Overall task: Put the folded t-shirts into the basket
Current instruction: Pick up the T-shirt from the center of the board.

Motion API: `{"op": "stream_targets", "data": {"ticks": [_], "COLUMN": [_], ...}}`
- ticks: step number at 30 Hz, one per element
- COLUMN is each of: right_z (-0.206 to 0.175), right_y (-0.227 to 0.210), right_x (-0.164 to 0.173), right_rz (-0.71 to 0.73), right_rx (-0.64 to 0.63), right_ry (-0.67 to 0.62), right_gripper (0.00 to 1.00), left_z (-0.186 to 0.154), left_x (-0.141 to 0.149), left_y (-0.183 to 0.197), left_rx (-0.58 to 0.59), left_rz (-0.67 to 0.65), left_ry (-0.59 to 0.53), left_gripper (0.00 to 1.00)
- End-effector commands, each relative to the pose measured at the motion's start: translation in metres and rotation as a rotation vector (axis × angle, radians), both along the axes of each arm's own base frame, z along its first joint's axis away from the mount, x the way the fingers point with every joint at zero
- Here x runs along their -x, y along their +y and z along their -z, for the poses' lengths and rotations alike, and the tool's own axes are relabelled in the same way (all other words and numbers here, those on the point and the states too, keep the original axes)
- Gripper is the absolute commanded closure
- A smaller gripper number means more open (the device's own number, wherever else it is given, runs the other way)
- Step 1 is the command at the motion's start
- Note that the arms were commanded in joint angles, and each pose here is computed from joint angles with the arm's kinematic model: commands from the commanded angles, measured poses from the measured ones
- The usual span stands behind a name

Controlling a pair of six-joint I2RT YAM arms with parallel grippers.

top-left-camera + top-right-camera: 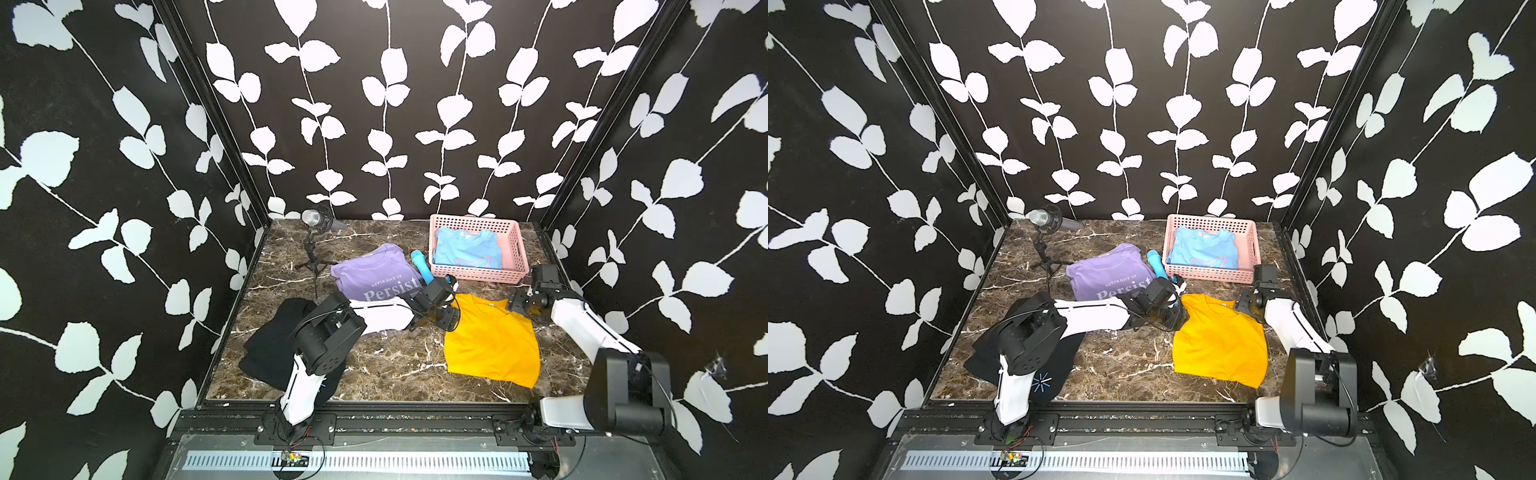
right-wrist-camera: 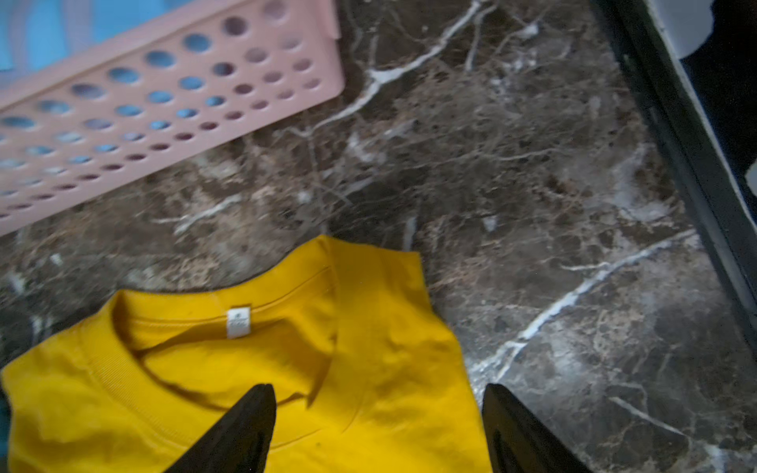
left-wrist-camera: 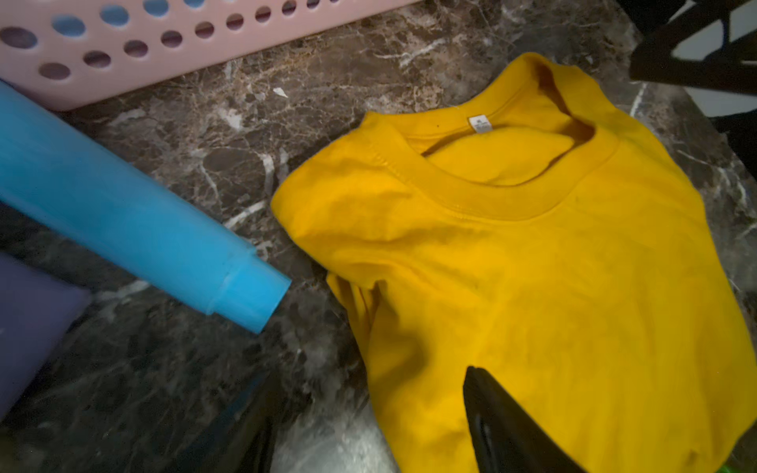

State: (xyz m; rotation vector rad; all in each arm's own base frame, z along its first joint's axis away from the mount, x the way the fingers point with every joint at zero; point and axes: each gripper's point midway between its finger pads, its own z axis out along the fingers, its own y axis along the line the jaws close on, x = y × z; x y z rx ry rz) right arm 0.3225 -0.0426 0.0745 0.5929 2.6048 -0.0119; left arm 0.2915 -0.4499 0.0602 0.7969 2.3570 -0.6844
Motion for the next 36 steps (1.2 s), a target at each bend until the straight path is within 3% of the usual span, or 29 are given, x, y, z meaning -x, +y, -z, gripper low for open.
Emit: {"op": "stream_targets", "data": {"ticks": [1,11,18,26,33,36], "right_z": [0.005,0.039,0.067,0.066,0.047,0.033], "right_y": [-0.014,-0.005,0.013,0.026,0.035,0.036], "right_x": [-0.009,-0.014,-0.002,-0.008,-0.02,-0.023], "right_rz": [0.032,0.025,0.015,0.006,-0.008,-0.013], "right_rx": [-0.002,-0.117,-0.22,-0.297,-0.354,-0.358], "right_ry": [0.001,0.071,0.121,0.055,-0.089,-0.161], "right_gripper": [0.18,0.19,0.3,0.58,0.89,1.0], "left_z": [-0.002,0.022,0.05,0.063,0.034,0.014], "left_x": [-0.005,-0.008,-0.008,-0.006,-0.013,-0.016], "left_y": [-0.012,-0.029,-0.034,-0.041,-0.042,-0.04], "left_rx": [0.022,0.015,-0.001,0.021,0.085,0.136], "left_rz": [-0.021,-0.028,-0.04,-0.043,-0.051,-0.055], "left_ry": [0.038,0.098,0.149,0.176,0.102,0.064], "left_gripper": [0.27,0.29,0.38,0.68,1.0,1.0]}}
